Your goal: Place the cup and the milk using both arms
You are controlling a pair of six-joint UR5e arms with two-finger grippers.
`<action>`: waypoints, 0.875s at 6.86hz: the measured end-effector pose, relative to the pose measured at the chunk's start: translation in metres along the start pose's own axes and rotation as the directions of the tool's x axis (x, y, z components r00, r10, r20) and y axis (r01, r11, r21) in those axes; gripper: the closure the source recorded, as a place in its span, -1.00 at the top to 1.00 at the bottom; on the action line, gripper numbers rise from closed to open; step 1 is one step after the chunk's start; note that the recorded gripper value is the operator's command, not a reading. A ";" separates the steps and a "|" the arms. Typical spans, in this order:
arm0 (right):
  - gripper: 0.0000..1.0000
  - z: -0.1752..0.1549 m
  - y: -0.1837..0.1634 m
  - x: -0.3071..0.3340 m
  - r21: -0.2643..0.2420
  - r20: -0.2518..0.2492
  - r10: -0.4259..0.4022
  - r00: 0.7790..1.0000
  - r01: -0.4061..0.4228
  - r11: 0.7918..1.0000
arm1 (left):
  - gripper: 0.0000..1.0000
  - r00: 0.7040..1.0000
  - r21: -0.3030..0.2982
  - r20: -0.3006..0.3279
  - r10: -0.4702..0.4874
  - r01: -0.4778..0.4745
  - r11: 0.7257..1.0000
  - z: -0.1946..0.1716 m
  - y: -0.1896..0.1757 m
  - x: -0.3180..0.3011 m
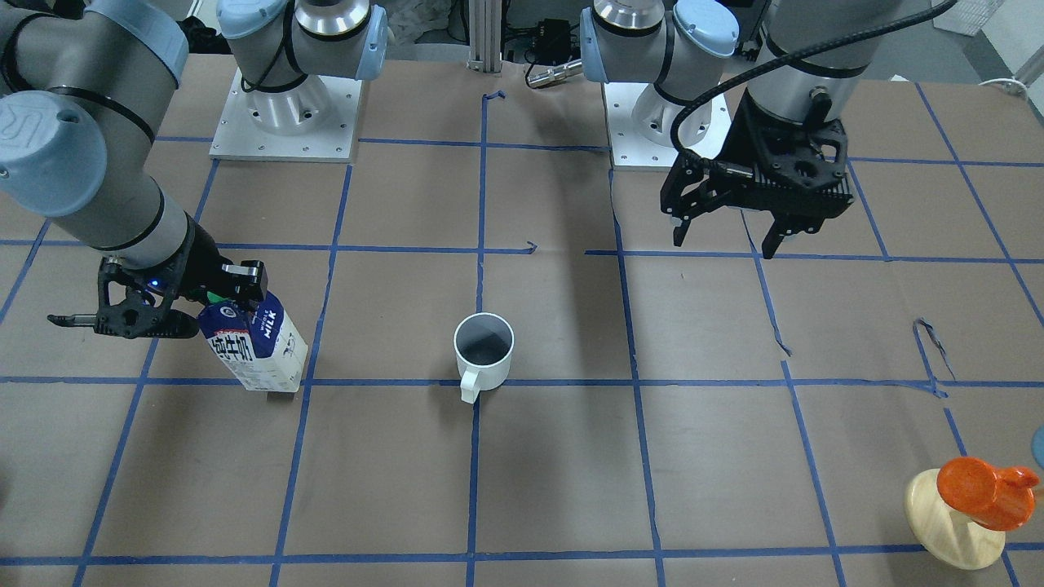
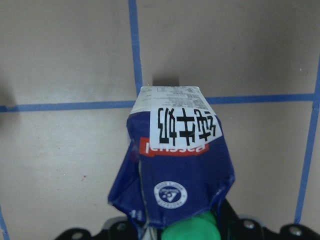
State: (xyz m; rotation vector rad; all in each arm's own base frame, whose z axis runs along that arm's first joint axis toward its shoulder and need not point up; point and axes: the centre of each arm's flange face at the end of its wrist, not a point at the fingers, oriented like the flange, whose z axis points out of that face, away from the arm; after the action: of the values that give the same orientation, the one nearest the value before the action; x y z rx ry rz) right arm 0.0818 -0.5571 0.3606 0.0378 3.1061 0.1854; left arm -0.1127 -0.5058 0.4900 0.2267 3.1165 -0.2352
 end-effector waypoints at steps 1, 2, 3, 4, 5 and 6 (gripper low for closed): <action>-0.26 -0.011 -0.013 -0.025 0.025 0.005 -0.017 1.000 0.017 1.000 | 1.00 1.000 0.004 0.007 -0.011 0.011 1.000 -0.004 0.003 -0.007; -0.26 -0.016 -0.020 -0.062 0.040 0.011 -0.032 0.999 0.032 0.999 | 1.00 1.000 0.009 0.009 -0.018 0.018 1.000 -0.008 0.004 -0.009; -0.25 -0.014 -0.020 -0.102 0.042 0.012 -0.033 0.999 0.032 0.999 | 1.00 1.000 0.013 0.011 -0.026 0.026 1.000 -0.012 0.006 -0.011; -0.24 -0.009 -0.014 -0.135 0.036 0.011 -0.018 1.000 0.017 0.999 | 1.00 0.999 0.010 0.012 -0.035 0.035 0.999 -0.014 0.007 -0.013; -0.24 0.000 -0.005 -0.164 0.026 0.006 0.006 1.000 -0.006 1.000 | 1.00 0.999 0.005 0.013 -0.042 0.042 0.999 -0.015 0.009 -0.015; -0.21 0.011 0.001 -0.186 0.014 -0.001 0.020 1.000 -0.020 1.000 | 1.00 0.999 0.003 0.012 -0.045 0.045 0.999 -0.016 0.009 -0.016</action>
State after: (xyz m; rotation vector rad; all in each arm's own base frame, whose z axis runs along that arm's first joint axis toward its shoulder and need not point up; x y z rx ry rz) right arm 0.2679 -0.5598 0.3550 0.0691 3.1095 0.1639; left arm -0.0956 -0.4965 0.5051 0.1550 3.1117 -0.2404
